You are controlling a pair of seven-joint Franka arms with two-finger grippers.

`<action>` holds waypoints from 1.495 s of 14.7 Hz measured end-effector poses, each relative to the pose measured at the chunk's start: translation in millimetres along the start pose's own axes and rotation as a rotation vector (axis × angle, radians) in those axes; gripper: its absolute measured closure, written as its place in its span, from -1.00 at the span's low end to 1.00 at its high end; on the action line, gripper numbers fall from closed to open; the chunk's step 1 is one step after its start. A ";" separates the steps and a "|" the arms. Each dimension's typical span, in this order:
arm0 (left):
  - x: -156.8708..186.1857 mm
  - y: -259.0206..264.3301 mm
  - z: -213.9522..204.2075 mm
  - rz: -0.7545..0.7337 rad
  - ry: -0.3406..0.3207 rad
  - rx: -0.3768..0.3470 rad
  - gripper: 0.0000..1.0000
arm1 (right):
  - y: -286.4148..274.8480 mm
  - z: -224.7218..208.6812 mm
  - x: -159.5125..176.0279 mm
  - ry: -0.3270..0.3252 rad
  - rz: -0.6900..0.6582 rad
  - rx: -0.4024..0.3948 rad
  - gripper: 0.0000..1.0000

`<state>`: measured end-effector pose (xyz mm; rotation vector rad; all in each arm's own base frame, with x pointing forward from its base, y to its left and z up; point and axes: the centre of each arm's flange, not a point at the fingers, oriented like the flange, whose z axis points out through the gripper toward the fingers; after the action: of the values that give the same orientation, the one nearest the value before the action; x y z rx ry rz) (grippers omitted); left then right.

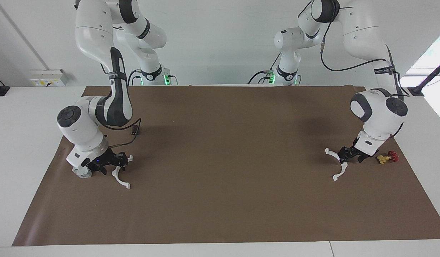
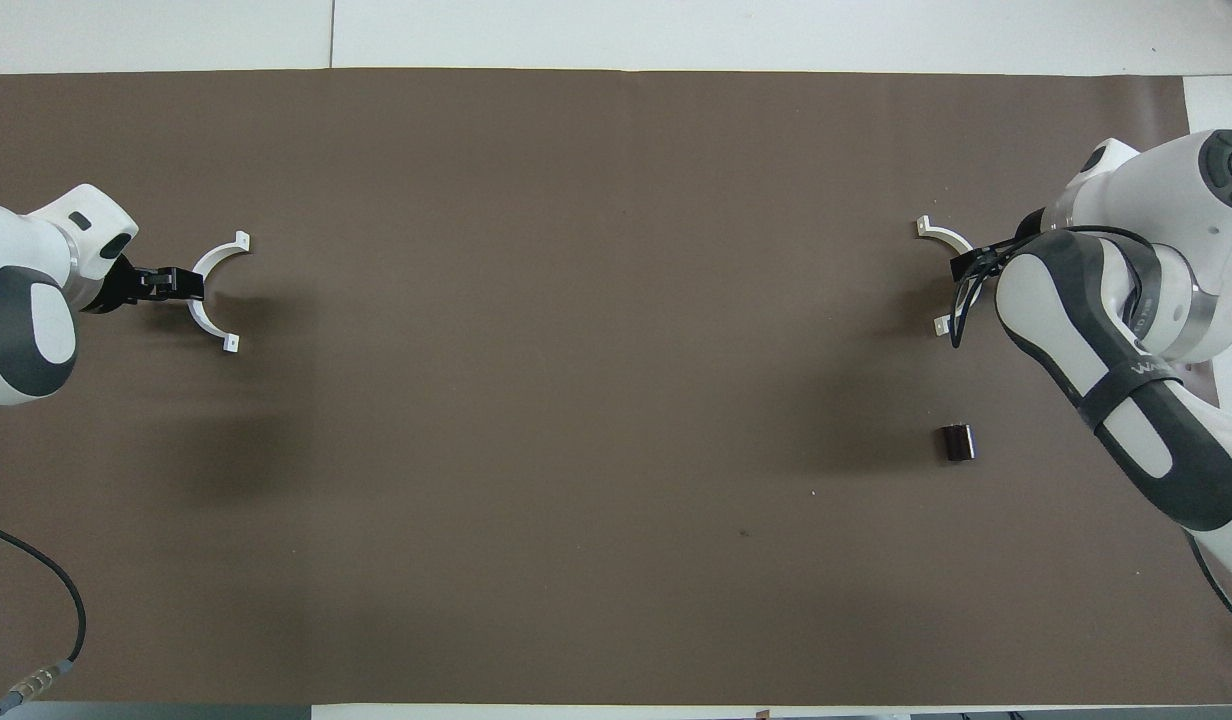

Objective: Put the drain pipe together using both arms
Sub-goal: 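Reach the left gripper to one clamp half while the right gripper grasps the other, then lift the clamp half with the right gripper toward the table center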

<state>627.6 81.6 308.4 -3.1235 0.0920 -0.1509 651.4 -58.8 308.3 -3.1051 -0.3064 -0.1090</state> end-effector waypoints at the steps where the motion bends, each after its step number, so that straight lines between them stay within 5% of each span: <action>1: 0.5 2.6 0.1 0.008 0.000 -0.001 -0.76 | 0.3 1.5 0.9 0.005 -0.005 -0.001 -0.52; 6: 3.0 9.7 1.9 0.041 0.011 -0.002 -0.75 | 0.8 2.1 2.1 0.008 -0.009 -0.002 -0.26; 12: 5.5 15.7 0.7 0.051 0.025 -0.002 0.58 | 1.4 7.1 1.7 0.012 -0.030 -0.004 -0.22; 19: 10.8 20.0 -18.8 0.059 0.050 0.002 0.60 | 1.2 13.1 -0.2 0.002 -0.034 -0.001 0.00; 21: 11.8 22.1 -42.2 0.063 0.063 0.004 0.60 | 1.2 13.1 -0.3 0.002 -0.037 -0.001 0.32; 22: 11.1 23.6 -52.9 0.065 0.065 0.004 0.60 | 1.2 13.4 -0.4 0.001 -0.038 -0.001 0.32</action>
<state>632.2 56.9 361.7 -3.1076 0.1932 -0.2510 652.1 -59.7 295.0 -3.1005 -0.3660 -0.1121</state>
